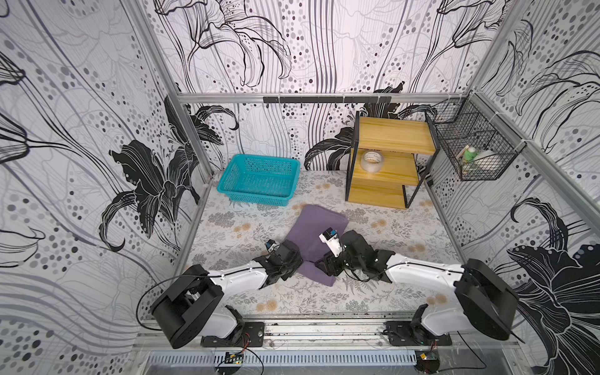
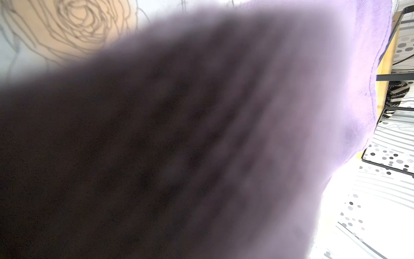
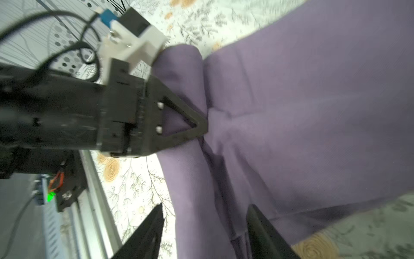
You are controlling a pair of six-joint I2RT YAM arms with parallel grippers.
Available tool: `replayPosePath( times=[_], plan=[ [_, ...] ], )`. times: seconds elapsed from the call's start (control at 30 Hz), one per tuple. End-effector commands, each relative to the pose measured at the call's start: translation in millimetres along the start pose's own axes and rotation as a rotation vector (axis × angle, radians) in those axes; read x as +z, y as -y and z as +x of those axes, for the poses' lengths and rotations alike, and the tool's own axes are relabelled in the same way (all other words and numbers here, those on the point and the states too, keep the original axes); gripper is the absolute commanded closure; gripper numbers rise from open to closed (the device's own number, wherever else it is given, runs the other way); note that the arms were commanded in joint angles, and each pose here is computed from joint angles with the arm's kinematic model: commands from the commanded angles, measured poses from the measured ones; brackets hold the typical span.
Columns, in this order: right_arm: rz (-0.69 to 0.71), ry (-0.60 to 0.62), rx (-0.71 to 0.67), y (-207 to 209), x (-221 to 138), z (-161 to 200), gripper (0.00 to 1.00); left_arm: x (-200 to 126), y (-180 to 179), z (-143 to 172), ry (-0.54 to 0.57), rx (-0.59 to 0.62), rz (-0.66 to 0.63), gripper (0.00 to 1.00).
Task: Roll up the long pants
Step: Roll the long pant at the center of the board.
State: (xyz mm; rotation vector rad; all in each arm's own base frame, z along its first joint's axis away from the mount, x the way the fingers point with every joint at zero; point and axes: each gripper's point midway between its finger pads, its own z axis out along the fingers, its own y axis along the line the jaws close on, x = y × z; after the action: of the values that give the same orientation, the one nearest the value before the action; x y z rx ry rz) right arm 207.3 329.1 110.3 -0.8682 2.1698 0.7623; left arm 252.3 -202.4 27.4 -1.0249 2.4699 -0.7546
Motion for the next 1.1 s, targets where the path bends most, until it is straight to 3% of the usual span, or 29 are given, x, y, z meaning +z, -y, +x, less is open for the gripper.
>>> replayPosePath(
  times=[0.0,0.13,0.33,0.4,0.47,0.5,0.57,0.63,0.73,0.93,1.07],
  plan=[
    [0.324,0.032,-0.310,23,-7,12,0.37,5,-9,0,-0.003,-0.003,-0.032,0.63],
    [0.374,0.004,-0.539,1,10,21,0.36,4,-9,1,-0.006,-0.007,-0.032,0.63],
    [0.500,-0.084,-0.622,15,36,44,0.39,0,-9,-2,0.004,-0.013,-0.031,0.63],
    [0.548,-0.108,-0.619,24,39,50,0.46,-2,-8,-2,0.004,-0.012,-0.031,0.61],
    [0.540,-0.111,-0.595,23,39,52,0.65,-6,-5,-3,0.010,-0.009,-0.024,0.55],
    [0.508,-0.110,-0.578,18,39,53,0.75,-8,-2,-4,0.014,-0.004,-0.017,0.50],
    [0.422,-0.137,-0.534,8,44,60,0.86,-14,7,-8,0.033,0.002,0.009,0.39],
    [0.289,-0.192,-0.451,-2,51,73,0.91,-24,18,-13,0.055,0.010,0.050,0.25],
    [0.031,-0.226,-0.267,-23,52,76,0.93,-36,28,-17,0.069,0.007,0.095,0.14],
    [-0.363,-0.242,0.044,-41,41,66,0.95,-42,25,-6,0.025,0.029,0.107,0.11],
    [-0.484,-0.304,0.150,-46,40,71,0.94,-37,17,10,-0.017,0.031,0.106,0.11]
  ],
)
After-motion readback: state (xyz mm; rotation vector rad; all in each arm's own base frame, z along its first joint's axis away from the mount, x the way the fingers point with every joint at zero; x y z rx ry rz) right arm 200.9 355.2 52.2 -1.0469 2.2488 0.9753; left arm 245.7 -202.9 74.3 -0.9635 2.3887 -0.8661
